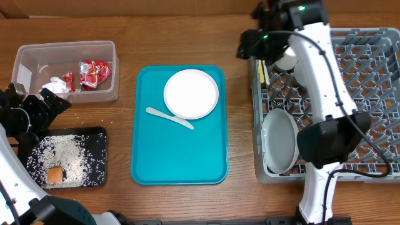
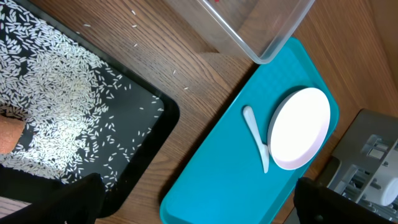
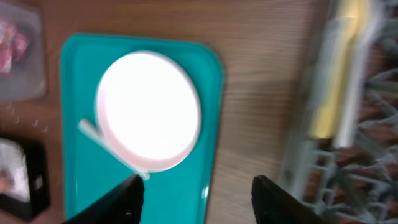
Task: Sort waste into correct bins and load items into the dishwasher rack
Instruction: 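Move the right gripper back to the white plate rim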
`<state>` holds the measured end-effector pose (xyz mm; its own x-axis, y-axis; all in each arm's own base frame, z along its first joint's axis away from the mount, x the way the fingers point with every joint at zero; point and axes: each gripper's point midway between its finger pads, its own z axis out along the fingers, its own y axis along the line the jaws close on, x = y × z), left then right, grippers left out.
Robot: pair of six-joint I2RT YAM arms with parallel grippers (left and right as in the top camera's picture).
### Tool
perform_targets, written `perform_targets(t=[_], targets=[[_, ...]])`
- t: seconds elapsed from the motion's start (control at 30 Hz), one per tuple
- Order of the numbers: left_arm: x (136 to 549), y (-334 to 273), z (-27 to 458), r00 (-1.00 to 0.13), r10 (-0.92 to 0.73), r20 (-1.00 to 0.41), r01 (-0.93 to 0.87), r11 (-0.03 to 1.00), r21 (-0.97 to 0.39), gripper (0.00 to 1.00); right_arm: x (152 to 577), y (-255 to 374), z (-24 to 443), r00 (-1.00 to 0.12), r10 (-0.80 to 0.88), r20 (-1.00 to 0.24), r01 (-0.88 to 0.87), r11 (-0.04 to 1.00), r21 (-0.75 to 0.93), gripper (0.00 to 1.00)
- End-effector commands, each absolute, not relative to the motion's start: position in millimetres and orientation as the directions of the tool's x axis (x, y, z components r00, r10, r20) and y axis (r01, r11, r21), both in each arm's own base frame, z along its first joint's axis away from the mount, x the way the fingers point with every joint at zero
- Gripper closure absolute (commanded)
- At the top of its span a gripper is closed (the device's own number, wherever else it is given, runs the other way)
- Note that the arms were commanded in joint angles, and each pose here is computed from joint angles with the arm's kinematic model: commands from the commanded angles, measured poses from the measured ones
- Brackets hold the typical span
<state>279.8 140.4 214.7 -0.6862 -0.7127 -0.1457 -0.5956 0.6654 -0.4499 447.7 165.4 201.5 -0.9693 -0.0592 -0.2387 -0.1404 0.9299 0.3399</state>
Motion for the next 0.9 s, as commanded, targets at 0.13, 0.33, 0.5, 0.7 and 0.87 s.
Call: perform_targets(t=[0.13, 0.33, 0.5, 0.7, 0.87], targets=[[280, 141, 216, -0.679, -0.719, -0.146, -0.601, 0.660, -0.451, 0.00, 421, 207, 174, -0.982, 0.020, -0.186, -0.019, 0.978, 0.206, 0.53], [280, 141, 216, -0.679, -0.719, -0.146, -0.601, 0.660, -0.451, 0.00, 405, 228, 121, -0.990, 0.045, -0.136, 0.024, 0.988, 0.154, 0.55], [280, 141, 216, -0.679, -0.719, -0.146, -0.601, 0.660, -0.451, 0.00, 401, 230, 84, -0.990, 0.081, -0.119, 0.062, 0.987, 0.150, 0.55], [280, 141, 216, -0.679, -0.719, -0.146, -0.601, 0.660, -0.451, 0.00, 396, 227, 67, -0.991, 0.085, -0.102, 0.070, 0.988, 0.140, 0.55], [280, 141, 216, -0.679, -0.719, -0.146, -0.601, 0.660, -0.451, 0.00, 395, 233, 67, -0.992, 0.071, -0.108, 0.056, 0.988, 0.143, 0.55]])
